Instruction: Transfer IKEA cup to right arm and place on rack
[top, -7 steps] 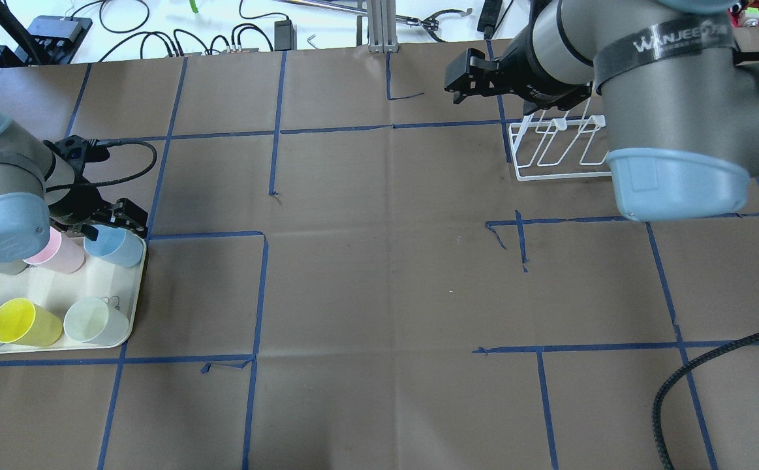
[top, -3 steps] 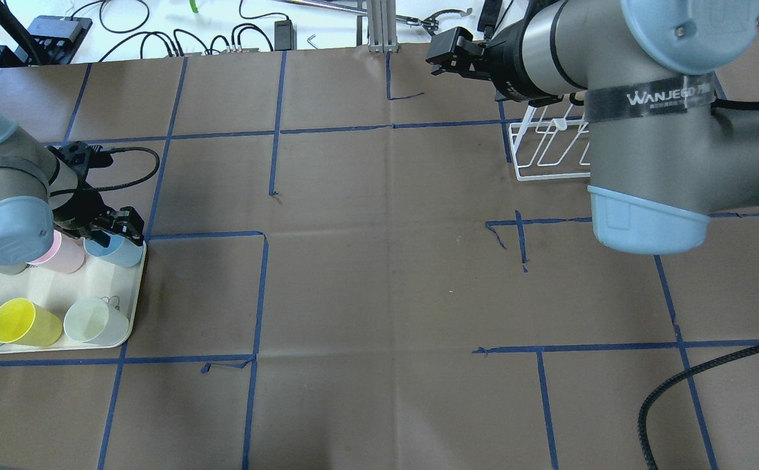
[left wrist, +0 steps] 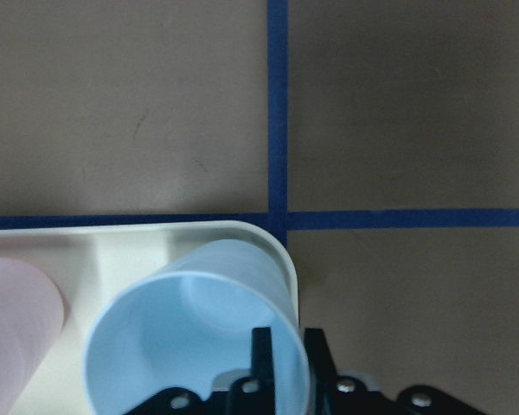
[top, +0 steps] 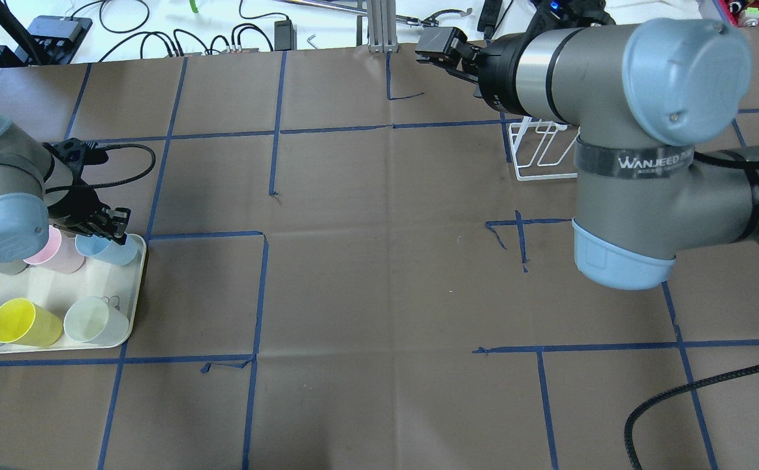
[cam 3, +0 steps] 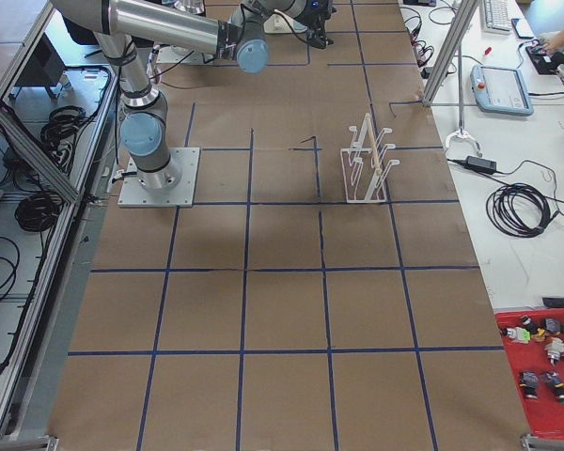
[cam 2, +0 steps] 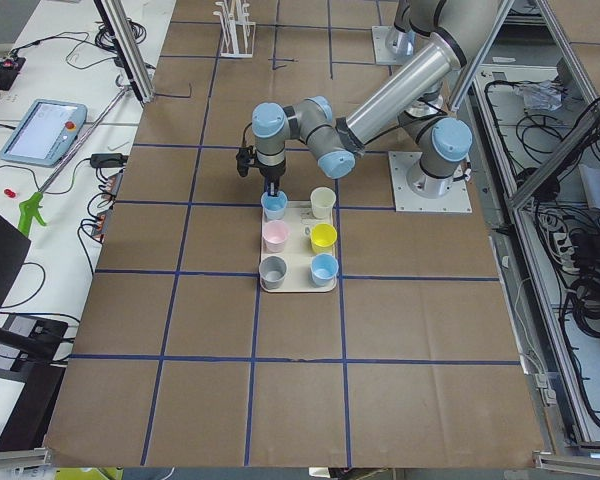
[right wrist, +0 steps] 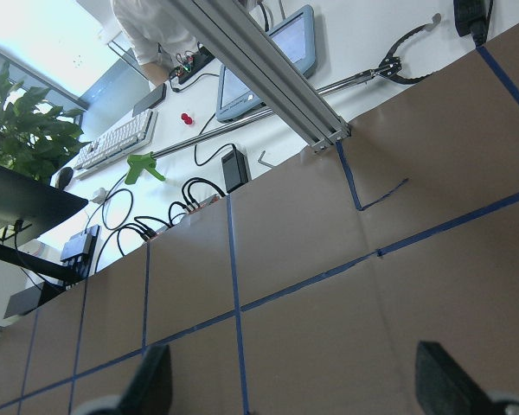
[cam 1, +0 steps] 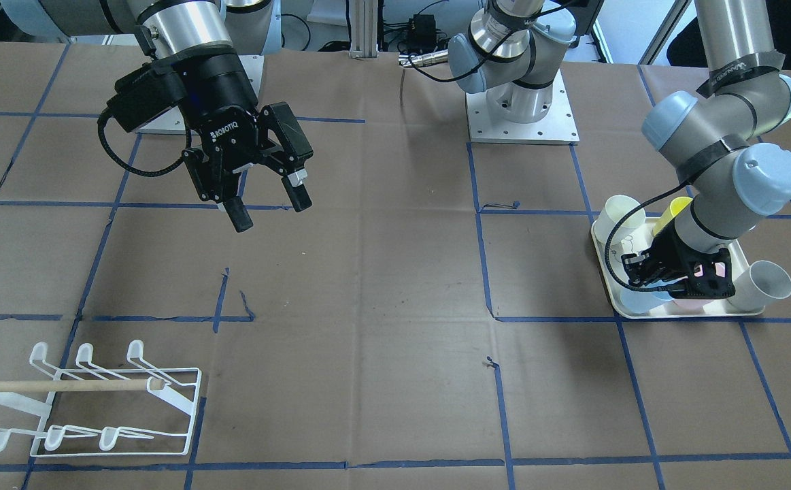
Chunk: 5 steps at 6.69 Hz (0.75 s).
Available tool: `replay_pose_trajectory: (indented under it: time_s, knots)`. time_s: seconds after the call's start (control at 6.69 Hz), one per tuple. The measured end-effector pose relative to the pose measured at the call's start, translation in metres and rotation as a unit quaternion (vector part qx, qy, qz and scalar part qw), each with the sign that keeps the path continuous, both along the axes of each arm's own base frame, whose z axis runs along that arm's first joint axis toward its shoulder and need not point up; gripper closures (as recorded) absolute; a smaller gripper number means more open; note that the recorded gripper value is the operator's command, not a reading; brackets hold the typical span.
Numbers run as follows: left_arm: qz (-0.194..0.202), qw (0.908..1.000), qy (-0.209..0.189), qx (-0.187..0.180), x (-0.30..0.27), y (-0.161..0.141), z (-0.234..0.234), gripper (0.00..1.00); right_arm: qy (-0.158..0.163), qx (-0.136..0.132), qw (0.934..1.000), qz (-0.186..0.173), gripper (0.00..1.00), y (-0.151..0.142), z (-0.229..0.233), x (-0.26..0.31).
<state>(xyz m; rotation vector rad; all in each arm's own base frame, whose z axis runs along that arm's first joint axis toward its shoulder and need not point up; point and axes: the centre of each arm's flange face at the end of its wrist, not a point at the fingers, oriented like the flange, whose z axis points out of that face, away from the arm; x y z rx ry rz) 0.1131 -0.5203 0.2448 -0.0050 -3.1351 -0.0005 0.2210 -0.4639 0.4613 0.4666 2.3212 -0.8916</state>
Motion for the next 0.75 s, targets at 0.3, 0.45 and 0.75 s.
replay_pose_trajectory:
  time_s: [0.3,0.45,0.75]
  knots:
    - [-0.001,0.9998,-0.007,-0.017,-0.002,-0.006,0.031,1.00,-0.077,-0.007,0.9968,-0.018,0.00,0.019,-0.019,0.004]
    - [-0.005,0.9998,-0.006,-0.018,-0.003,-0.014,0.066,1.00,-0.113,-0.020,0.9932,-0.021,0.00,0.032,-0.033,0.005]
    - [-0.028,0.9996,0.002,-0.005,-0.014,-0.045,0.159,1.00,-0.184,-0.031,0.9815,-0.044,0.00,0.057,-0.059,0.004]
